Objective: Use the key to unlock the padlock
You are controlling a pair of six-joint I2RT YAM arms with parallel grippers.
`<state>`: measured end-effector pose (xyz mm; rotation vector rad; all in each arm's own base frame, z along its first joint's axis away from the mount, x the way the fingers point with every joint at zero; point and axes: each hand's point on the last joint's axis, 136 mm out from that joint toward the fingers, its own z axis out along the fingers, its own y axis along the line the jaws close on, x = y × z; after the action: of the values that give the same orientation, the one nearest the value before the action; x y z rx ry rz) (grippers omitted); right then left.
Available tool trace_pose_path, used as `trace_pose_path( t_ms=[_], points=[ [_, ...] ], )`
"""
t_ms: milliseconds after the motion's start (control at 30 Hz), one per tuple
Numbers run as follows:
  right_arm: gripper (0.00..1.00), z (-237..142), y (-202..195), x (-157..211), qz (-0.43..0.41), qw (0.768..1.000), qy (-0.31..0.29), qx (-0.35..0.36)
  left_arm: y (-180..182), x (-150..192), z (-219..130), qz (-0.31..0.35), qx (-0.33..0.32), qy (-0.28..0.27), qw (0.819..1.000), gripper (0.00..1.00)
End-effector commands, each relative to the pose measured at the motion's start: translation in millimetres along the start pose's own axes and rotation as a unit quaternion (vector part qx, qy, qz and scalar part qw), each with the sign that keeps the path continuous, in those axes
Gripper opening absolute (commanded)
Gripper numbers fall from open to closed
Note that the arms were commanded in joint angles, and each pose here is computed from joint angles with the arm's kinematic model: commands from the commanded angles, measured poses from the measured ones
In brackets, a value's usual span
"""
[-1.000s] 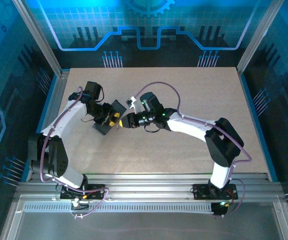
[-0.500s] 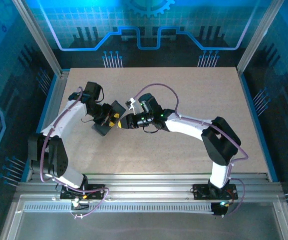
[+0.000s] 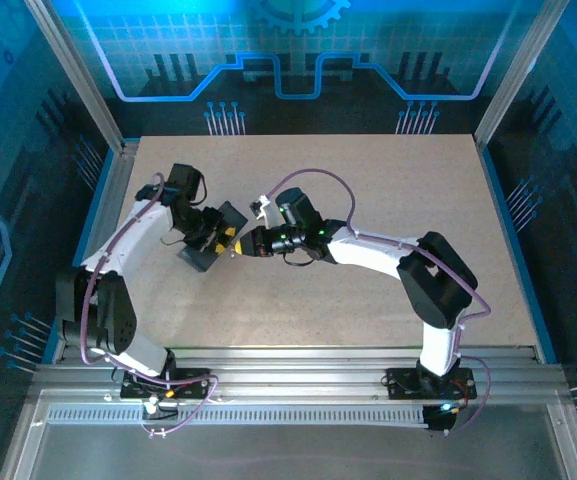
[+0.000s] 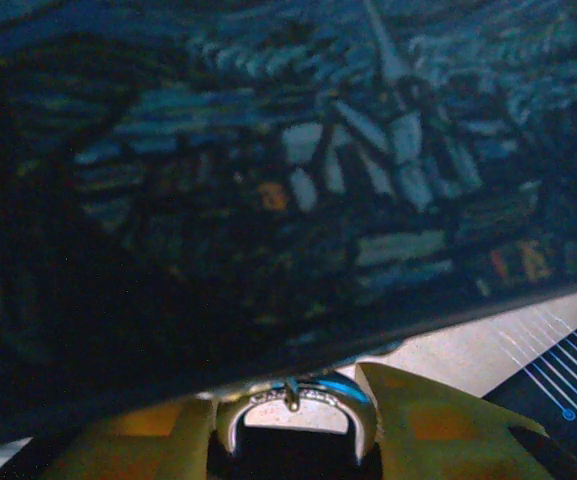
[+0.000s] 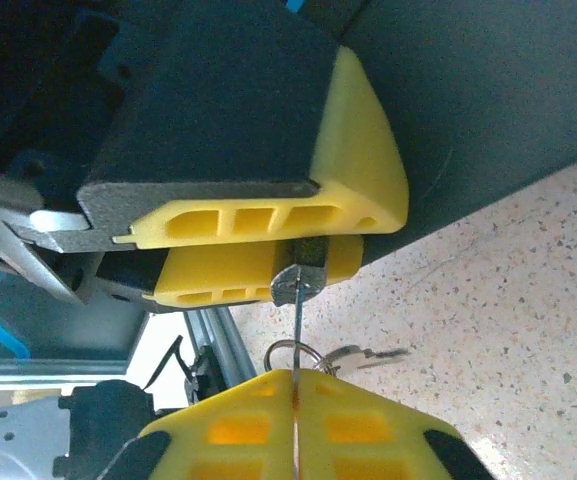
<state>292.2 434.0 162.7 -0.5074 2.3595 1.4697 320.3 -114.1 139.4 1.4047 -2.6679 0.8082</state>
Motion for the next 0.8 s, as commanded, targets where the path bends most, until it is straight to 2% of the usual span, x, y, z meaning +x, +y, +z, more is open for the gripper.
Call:
trace_pose_path(
  t_ms=[0, 133, 300, 600, 767],
  points=[
    [0.03, 8.2, 3.1, -1.8, 0.0, 1.0, -0.014, -0.01, -16.2, 12.1, -21.9, 0.014, 0.035, 0.007, 0.999, 0.0],
    [0.0, 2.2, 6.3, -9.1, -0.022, 0.999, -0.03, -0.003, -10.1, 13.8, -18.1, 0.017, 0.02, 0.009, 1.0, 0.0],
    [0.0, -2.1, -8.1, -15.2, -0.015, 0.999, -0.031, 0.013, -10.7, 13.1, -16.8, 0.02, 0.02, 0.007, 1.0, 0.0],
    [0.0, -1.5, 11.3, -35.7, -0.021, 0.998, -0.055, -0.021, -3.1, 18.8, -6.8, 0.02, 0.001, 0.014, 1.0, 0.0],
    [0.0, 2.3, 36.6, -45.8, -0.046, 0.995, -0.068, -0.049, -1.1, 19.0, -1.9, 0.01, 0.001, 0.019, 1.0, 0.0]
  ],
)
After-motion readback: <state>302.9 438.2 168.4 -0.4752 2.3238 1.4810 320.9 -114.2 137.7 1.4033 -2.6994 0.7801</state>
